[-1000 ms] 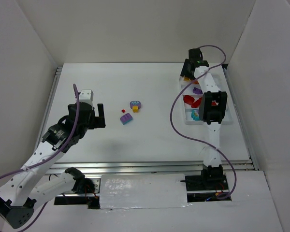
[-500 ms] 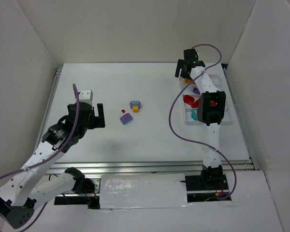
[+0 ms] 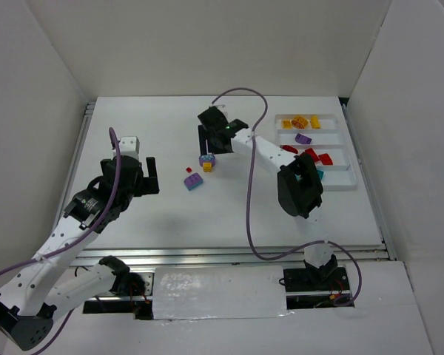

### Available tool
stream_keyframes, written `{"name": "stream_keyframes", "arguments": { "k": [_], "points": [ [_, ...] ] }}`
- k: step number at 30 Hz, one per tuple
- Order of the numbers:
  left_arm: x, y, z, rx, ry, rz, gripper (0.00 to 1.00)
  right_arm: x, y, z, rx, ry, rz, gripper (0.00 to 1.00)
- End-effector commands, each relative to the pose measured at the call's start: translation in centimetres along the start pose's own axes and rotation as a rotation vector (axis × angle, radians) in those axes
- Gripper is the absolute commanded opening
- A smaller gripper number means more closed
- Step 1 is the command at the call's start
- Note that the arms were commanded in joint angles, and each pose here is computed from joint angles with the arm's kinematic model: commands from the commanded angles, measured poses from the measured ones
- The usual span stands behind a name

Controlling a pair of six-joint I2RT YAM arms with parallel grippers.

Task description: Sort the legos into containers by color

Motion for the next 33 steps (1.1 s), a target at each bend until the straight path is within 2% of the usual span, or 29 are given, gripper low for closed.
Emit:
{"name": "stream_keyframes", "arguments": {
  "k": [1,6,10,24,29,30,33],
  "points": [
    [0.6,-0.2,0.2,0.005,-0.016,-0.032,1.0,-0.6,-0.8,-0.2,-0.04,0.114,-0.048,0.81],
    [0.7,-0.3,0.1,-0.007,-0.017,-0.039,1.0,-3.8,0.0,1.8,-0.007,0.081,0.011,0.74],
    [0.7,-0.3,0.0,-0.013,-0.015,-0.038,1.0,-5.2,0.4,2.8,0.013,0.061,0.045,0.73],
    [0.6,-0.3,-0.1,-0.023,-0.011,-0.036,1.0,-6.5,3.3,4.0,0.022,0.04,0.094,0.69],
    [0.6,-0.2,-0.2,-0.026,-0.01,-0.035,1.0,-7.3,5.0,3.7,0.001,0.035,0.122,0.63],
    [0.6,-0.2,-0.2,-0.025,-0.01,-0.035,1.0,-7.5,5.3,3.7,-0.001,0.033,0.127,0.59],
    [0.6,-0.2,-0.2,-0.026,-0.008,-0.035,0.99,-7.8,5.9,3.7,-0.008,0.034,0.137,0.55]
  ]
}}
Point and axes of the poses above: each gripper's point midway between its finger pads, its own y axis out along the fingers, its own z axis along the line the jaws close on, x = y × z, the point moved 4 cm from there along -y, back along the fingers, and after that the axes turned 12 degrees about y, right-handed, at the moved point
